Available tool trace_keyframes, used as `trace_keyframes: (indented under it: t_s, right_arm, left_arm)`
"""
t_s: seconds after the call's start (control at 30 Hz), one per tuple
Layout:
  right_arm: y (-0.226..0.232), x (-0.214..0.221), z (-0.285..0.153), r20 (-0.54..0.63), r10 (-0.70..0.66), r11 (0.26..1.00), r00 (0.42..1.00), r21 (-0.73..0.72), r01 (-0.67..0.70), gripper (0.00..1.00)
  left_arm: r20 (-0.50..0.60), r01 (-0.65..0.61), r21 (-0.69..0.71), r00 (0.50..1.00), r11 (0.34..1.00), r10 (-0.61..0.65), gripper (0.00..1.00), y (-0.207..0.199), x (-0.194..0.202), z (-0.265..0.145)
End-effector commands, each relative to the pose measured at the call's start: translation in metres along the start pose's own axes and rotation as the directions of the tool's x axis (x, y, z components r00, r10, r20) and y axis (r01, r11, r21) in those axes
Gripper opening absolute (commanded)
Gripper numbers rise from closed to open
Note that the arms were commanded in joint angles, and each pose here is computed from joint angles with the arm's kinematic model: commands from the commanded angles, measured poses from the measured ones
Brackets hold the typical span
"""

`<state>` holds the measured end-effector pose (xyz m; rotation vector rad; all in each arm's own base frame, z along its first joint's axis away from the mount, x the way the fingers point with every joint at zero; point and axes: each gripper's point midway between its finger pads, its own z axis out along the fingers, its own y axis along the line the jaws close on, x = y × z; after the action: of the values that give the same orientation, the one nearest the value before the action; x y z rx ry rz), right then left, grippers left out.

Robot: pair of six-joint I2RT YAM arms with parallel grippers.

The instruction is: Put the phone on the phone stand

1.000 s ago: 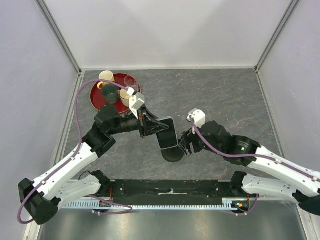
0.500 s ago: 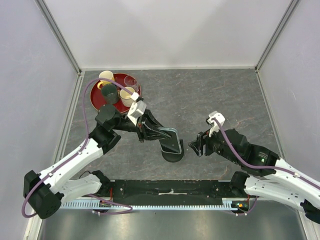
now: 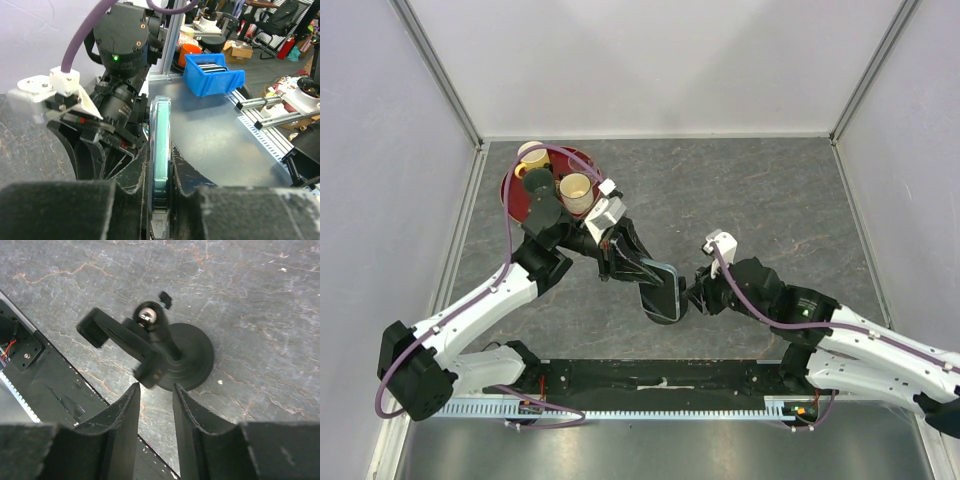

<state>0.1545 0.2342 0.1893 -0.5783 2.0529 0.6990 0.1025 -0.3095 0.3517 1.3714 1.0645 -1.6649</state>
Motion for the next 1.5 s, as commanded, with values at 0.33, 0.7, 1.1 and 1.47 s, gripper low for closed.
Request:
trace_keyframes:
  t_s: [0.33,0.7,1.1,1.47]
  right_arm:
    - [0.009,-0.010,0.003,0.093,0.001,0.999,0.996,0.035,-0.004,0.48]
    - [0.014,-0.018,0.006,0.135,-0.034,0.997,0.990,0.079,0.023,0.42]
    - [0.018,-0.025,0.011,0.159,-0.060,0.995,0.985,0.086,0.047,0.36]
    - [0.019,-0.025,0.016,0.150,-0.088,0.993,0.985,0.093,0.075,0.14]
  left_arm:
    - [0.029,-0.128,-0.084,0.991,0.988,0.131,0.02,-0.029,-0.022,-0.011]
    - [0.031,-0.130,-0.138,0.990,0.982,0.136,0.02,-0.033,-0.017,-0.017]
    - [0.028,-0.110,-0.132,0.993,0.985,0.115,0.02,-0.025,-0.014,-0.015]
    - [0.030,-0.089,-0.129,0.995,0.988,0.094,0.02,-0.016,-0.010,-0.012]
